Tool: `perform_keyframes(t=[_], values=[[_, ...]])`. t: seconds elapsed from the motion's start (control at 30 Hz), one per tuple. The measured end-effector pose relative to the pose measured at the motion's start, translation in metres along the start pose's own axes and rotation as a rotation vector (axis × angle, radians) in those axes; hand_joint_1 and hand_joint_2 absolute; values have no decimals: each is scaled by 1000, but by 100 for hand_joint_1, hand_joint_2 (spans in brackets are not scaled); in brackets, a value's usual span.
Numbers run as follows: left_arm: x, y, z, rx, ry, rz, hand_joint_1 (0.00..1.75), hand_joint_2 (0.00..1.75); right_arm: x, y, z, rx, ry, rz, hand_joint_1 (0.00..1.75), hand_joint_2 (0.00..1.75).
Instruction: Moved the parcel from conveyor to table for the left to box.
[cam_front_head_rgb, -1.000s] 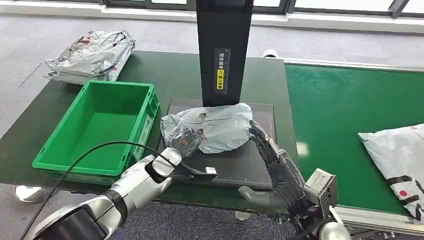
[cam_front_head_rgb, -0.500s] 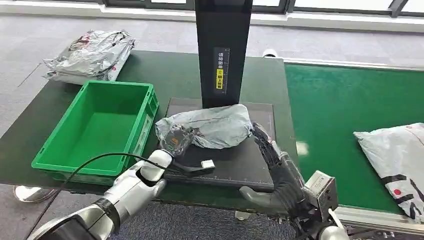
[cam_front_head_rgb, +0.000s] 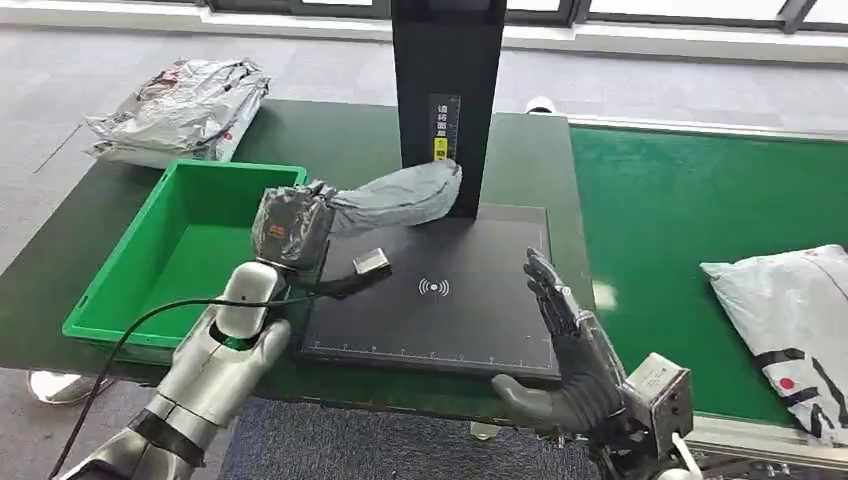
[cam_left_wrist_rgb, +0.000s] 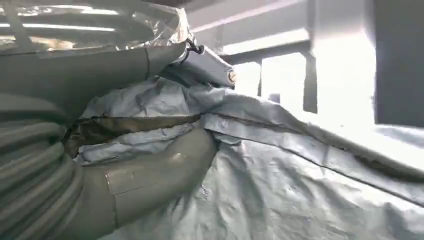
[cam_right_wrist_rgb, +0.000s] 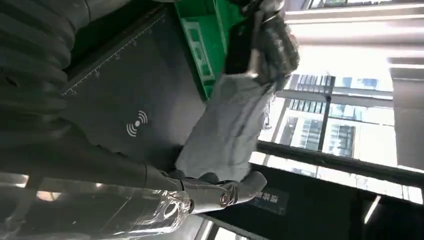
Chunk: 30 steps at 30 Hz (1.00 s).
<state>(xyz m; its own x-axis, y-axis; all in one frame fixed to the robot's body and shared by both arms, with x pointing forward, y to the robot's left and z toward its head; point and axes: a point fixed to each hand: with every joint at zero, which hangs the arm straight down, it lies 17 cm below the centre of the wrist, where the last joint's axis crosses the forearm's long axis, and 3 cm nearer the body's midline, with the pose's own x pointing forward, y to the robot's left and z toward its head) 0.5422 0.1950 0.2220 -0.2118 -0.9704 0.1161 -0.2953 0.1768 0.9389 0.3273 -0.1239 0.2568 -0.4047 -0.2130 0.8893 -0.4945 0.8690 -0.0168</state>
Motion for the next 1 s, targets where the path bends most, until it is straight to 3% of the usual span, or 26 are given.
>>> perform_keyframes(t=[0.23, 0.47, 0.7, 0.93, 0.97, 1.0], values=[[-68, 99, -2, 248, 124, 28, 175, 175, 4, -13, 5, -38, -2, 32, 0, 175], [-167, 153, 11, 368, 323, -35, 175, 175, 4, -22, 6, -65, -1, 40, 0, 175], [-236, 169, 31, 380, 477, -131, 175, 175, 3, -23, 7, -74, 3, 33, 0, 175], [-270, 158, 43, 326, 560, -145, 175, 175, 2, -23, 8, -75, 8, 30, 0, 175], [-275, 153, 45, 305, 574, -144, 119, 175, 2, -23, 8, -74, 8, 29, 0, 175], [-283, 142, 48, 267, 592, -139, 0, 175, 2, -22, 8, -69, 10, 27, 0, 175]])
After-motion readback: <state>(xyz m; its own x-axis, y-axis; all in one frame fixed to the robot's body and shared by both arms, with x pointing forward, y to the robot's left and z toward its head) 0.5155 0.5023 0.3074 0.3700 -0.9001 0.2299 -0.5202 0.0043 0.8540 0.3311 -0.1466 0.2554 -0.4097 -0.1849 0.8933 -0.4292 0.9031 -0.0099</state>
